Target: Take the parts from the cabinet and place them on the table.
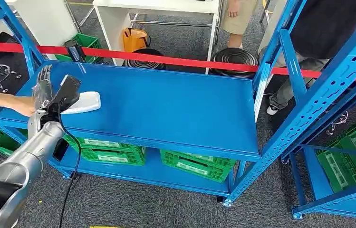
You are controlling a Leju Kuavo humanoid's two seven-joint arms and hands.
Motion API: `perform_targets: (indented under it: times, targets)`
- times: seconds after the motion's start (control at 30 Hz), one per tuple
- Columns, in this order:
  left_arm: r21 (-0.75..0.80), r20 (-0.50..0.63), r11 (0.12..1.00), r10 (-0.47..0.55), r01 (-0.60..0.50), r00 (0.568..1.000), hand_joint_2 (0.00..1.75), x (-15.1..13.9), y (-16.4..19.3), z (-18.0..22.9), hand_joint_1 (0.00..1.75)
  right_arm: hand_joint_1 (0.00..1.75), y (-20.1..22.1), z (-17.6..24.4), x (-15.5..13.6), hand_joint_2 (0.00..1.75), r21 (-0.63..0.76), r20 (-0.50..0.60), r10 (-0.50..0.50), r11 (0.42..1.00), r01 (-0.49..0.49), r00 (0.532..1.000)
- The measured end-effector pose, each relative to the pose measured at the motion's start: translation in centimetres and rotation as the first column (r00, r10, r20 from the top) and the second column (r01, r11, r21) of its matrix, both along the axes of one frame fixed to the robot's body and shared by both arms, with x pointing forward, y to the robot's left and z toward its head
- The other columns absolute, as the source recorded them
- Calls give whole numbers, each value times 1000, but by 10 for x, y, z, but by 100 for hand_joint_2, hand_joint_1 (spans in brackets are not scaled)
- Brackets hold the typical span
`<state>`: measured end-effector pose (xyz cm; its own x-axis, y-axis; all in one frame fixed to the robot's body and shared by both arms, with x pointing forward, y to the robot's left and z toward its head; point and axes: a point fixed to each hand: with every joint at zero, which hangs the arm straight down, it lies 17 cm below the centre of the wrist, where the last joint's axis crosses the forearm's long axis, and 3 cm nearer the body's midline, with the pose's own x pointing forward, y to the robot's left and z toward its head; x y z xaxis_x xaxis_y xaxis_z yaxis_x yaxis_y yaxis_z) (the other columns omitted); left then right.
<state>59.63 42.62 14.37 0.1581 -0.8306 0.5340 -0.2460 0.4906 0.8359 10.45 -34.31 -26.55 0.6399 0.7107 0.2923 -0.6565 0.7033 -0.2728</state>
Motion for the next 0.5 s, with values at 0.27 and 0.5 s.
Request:
perform_targets:
  times: [0.27, 0.5]
  targets:
    - [55, -13, 998, -1, 2, 1000, 175, 4, 4, 7, 0, 0, 6, 1, 8, 0, 7, 9, 9, 1000, -9, 1000]
    - [89, -36, 996, 3, 1, 999, 175, 4, 10, 6, 0, 0, 11, 1, 12, 0, 19, 4, 22, 1000, -22, 1000]
